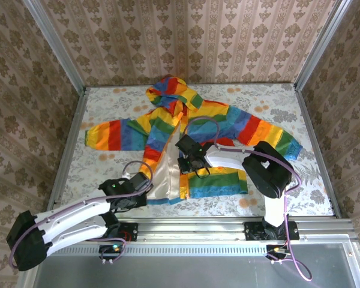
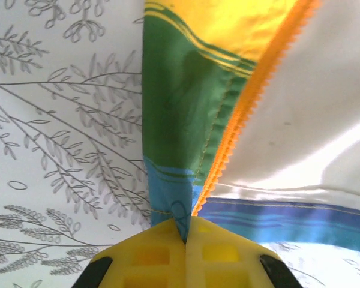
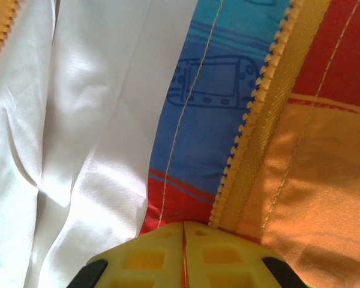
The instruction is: Zip up the jacket
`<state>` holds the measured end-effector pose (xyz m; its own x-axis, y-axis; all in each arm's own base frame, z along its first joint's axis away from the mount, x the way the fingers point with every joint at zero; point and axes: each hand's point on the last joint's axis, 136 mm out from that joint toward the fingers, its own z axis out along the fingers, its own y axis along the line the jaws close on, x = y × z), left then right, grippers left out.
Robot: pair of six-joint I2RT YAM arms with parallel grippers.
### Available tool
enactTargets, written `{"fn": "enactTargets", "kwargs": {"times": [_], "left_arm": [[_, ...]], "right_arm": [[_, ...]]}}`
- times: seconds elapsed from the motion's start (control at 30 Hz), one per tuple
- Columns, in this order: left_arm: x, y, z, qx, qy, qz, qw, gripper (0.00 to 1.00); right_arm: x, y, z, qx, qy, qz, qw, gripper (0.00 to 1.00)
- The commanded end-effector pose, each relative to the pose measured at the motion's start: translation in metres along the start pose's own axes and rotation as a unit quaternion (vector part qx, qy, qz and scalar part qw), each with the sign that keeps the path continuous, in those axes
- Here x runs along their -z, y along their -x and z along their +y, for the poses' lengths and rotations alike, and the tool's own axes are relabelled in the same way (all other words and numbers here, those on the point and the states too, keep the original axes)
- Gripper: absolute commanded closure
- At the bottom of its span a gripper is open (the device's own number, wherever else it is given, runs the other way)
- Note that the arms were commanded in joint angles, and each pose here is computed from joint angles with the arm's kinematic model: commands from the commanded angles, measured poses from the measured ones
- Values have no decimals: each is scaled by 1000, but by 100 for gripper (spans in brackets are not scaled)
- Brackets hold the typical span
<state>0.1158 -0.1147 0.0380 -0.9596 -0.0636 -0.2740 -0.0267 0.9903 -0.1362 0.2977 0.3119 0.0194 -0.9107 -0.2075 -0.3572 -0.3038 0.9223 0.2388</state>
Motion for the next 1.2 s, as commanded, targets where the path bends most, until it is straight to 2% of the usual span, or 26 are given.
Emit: {"fn": "enactTargets", "kwargs": {"times": [0.0,0.17,0.3,0.37,0.43,0.5,0.63,0.8,0.83,0.87,0.9,0.93,1.03,1.17], "left_arm": [[24,11,-20,-17,-50,-10,999,100],[42,26,-54,-8,-128,-31,991,100],[48,35,-90,3,-204,-34,978,100],[50,39,-101,5,-228,-38,973,100],[53,41,-108,10,-245,-42,969,100],[54,42,-111,16,-258,-41,965,100],[48,37,-104,46,-270,-29,961,100],[18,10,-65,90,-207,17,974,100],[13,5,-56,91,-187,21,978,90],[11,2,-48,88,-170,23,981,75],[10,1,-41,82,-152,21,985,65],[12,0,-34,75,-134,18,988,58],[29,11,-21,49,-100,-8,994,49],[53,26,-7,9,-41,-46,998,48]], "right_arm": [[3,-3,-8,-13,-14,6,1000,92],[12,4,-3,-22,7,6,1000,92],[32,13,2,-52,43,-8,998,91],[47,19,11,-55,71,-22,996,83],[63,24,19,-57,90,-34,994,67],[76,26,24,-64,107,-41,991,61],[91,24,35,-92,146,-46,984,60],[87,16,52,-106,172,-43,978,60],[82,12,54,-104,169,-37,979,61],[79,10,56,-103,167,-33,980,62],[74,8,59,-102,166,-27,980,63],[70,4,62,-100,165,-20,981,64],[61,-2,68,-90,160,-9,983,69],[56,-8,69,-76,145,-8,986,76]]}}
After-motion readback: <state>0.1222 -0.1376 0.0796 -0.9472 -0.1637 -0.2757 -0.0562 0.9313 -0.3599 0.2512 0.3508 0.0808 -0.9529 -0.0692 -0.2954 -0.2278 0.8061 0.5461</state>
